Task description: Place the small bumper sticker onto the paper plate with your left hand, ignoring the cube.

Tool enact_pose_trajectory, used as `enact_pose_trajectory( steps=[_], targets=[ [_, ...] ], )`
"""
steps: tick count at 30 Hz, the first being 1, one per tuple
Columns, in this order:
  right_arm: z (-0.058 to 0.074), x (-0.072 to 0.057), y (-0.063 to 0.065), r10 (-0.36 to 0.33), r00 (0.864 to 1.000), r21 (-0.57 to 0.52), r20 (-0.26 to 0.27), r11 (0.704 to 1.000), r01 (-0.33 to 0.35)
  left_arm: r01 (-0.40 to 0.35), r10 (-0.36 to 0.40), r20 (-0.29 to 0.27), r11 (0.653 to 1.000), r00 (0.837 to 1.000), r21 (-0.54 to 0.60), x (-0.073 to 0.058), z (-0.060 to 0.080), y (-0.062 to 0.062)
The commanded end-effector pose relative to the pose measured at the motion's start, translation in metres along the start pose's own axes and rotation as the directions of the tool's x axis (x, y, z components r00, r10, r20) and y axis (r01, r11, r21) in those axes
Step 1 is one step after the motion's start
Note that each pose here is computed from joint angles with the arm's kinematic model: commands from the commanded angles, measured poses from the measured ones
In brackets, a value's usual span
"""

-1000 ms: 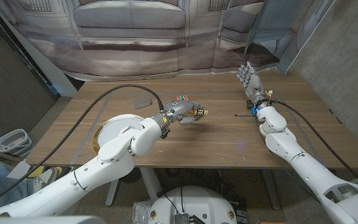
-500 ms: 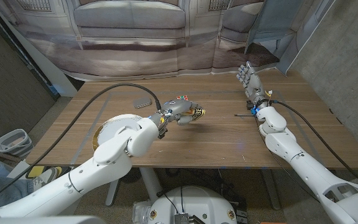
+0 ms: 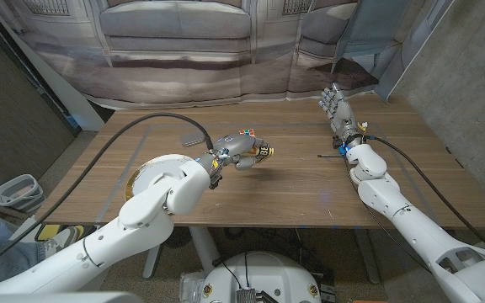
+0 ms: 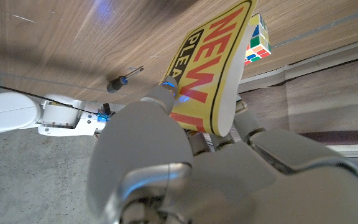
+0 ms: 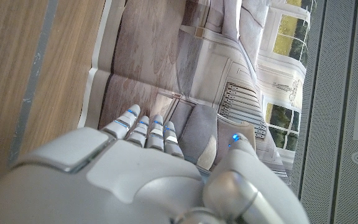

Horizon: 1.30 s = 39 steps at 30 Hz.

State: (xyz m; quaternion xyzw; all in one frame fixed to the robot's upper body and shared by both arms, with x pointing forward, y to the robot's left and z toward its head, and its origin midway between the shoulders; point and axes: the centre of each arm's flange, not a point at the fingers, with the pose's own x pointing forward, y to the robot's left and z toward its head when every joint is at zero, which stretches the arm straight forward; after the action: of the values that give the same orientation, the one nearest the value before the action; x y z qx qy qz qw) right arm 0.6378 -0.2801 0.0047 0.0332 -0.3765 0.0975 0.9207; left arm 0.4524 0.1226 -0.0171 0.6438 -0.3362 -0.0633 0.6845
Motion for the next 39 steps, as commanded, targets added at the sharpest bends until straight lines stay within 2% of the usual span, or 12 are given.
enact_pose_trajectory(
  steps=[1, 16, 30, 39],
  targets=[
    [0.003, -0.001, 0.003, 0.011, 1.000, -0.006, 0.002, 1.000, -0.011, -0.023, 0.023, -0.023, 1.000, 0.999, 0.002, -0.011, -0.001, 0.003],
    [0.008, -0.004, 0.002, 0.019, 1.000, -0.008, 0.010, 1.000, -0.019, -0.057, 0.058, -0.060, 0.998, 0.997, 0.014, -0.028, 0.000, 0.011],
    [0.009, -0.006, 0.000, 0.027, 1.000, -0.012, 0.009, 1.000, -0.027, -0.079, 0.080, -0.081, 0.997, 0.994, 0.017, -0.034, 0.001, 0.016],
    [0.009, -0.005, 0.001, 0.028, 1.000, -0.006, 0.006, 1.000, -0.028, -0.093, 0.094, -0.105, 0.995, 0.990, 0.020, -0.044, -0.001, 0.017]
  ],
)
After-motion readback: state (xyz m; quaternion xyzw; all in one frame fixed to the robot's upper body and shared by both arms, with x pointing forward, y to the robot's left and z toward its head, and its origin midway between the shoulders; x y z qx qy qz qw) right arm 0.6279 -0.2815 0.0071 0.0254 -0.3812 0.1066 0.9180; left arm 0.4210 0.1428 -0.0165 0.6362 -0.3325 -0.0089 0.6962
